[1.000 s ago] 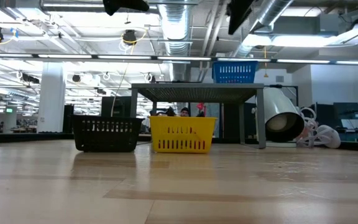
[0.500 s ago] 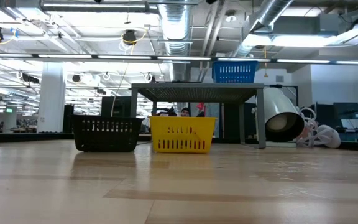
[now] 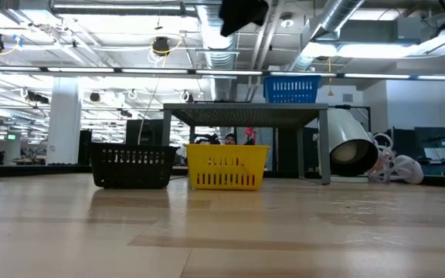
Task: Pick & Place Office Desk Supplies
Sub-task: Put the yellow basket on the shelf
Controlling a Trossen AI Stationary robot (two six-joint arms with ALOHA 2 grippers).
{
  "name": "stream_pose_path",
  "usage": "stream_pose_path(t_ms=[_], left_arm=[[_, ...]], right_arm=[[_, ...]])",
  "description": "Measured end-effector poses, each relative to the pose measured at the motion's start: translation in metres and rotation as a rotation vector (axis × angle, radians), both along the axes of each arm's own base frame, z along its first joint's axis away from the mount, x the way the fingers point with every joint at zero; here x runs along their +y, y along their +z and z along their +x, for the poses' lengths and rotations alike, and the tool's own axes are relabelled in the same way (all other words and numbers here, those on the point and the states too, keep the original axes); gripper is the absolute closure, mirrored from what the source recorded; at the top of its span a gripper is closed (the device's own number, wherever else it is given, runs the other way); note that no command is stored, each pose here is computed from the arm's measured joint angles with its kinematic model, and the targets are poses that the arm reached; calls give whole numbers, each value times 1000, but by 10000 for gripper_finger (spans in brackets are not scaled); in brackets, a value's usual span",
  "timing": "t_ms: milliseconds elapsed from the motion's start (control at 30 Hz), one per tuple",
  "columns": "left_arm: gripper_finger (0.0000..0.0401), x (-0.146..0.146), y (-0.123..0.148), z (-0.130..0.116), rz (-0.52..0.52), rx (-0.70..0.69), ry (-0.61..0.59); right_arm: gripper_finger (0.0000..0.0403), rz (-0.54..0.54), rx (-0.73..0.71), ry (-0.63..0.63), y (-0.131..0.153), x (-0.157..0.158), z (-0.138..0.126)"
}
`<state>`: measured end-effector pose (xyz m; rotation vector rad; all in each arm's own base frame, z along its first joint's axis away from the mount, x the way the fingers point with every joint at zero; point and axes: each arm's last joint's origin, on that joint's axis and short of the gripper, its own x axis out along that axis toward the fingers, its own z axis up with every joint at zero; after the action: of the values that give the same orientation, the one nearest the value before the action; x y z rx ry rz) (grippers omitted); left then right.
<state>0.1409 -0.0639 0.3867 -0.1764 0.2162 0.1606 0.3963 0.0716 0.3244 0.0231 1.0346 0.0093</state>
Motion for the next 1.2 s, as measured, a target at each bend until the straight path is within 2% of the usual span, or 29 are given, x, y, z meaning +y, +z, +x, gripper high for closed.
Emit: stream_pose_path(t_ms=[233,467,867,933,1200], left_arm=[[266,10,-28,-20,-54,-87,-12],[266,12,-41,-24,-112,-178,-45],[266,12,-40,-25,-106,-195,-60],[266,12,-40,-25,-106,-194,-64],[266,12,-40,-25,-106,-193,-74]], right_arm=[[258,49,35,-7,-21,5,14],[274,92,154,-11,-49,-4,24],[235,116,208,-57,-69,-25,34],[229,121,257,-56,-75,-28,33],[219,118,291,-63,-96,-28,42]])
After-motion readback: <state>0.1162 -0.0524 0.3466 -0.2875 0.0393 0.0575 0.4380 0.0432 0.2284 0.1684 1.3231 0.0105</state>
